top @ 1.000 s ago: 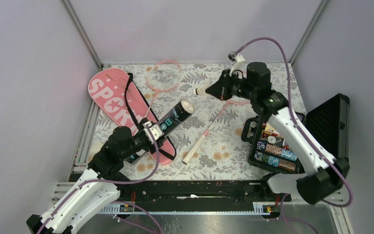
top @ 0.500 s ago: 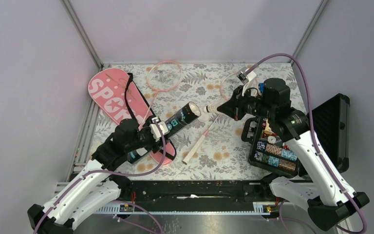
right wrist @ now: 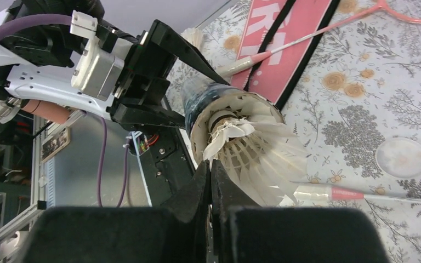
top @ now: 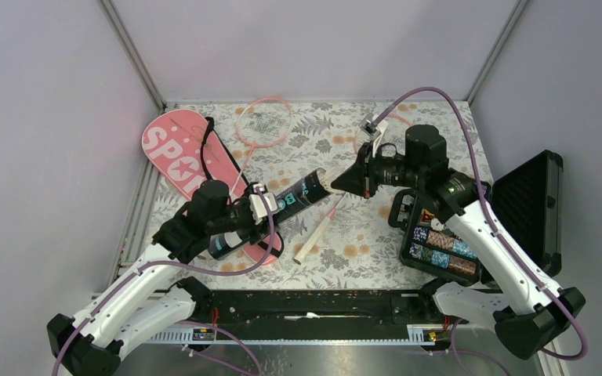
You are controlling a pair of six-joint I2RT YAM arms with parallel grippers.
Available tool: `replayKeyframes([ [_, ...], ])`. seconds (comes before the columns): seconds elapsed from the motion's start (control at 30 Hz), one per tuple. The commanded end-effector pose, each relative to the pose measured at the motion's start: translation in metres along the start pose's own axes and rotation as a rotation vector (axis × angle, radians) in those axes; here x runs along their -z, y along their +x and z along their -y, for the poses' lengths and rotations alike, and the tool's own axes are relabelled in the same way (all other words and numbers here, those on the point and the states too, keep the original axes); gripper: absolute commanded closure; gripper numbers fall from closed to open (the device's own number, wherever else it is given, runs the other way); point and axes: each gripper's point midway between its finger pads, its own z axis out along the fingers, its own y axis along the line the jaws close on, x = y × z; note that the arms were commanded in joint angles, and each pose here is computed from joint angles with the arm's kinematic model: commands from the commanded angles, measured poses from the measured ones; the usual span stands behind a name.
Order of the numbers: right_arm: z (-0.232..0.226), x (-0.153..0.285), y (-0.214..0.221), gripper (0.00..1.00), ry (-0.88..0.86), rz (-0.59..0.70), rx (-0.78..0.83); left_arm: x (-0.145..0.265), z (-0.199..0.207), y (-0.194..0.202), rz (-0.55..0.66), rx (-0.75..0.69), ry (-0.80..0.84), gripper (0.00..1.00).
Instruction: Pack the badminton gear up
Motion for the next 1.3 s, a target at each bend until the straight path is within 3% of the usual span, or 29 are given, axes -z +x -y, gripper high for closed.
replayKeyframes([
  [0.0, -0.018, -0.009, -0.008, 1.00, -0.120, 0.018, 0.010, 0.005, -0.004, -0.039, 0.102, -0.089, 0.030, 0.81],
  [0.97, -0.031, -0.037, 0.012, 1.00, -0.221, -0.040, -0.083, 0.006, 0.007, -0.062, 0.213, -0.104, 0.090, 0.81],
  [1.1, -0.030, -0.035, 0.005, 0.93, -0.194, -0.008, -0.097, 0.007, 0.008, -0.063, 0.220, -0.097, 0.092, 0.82],
  [1.27, -0.030, -0.019, -0.014, 0.62, -0.091, 0.066, -0.112, 0.008, 0.007, -0.065, 0.229, -0.092, 0.084, 0.82],
])
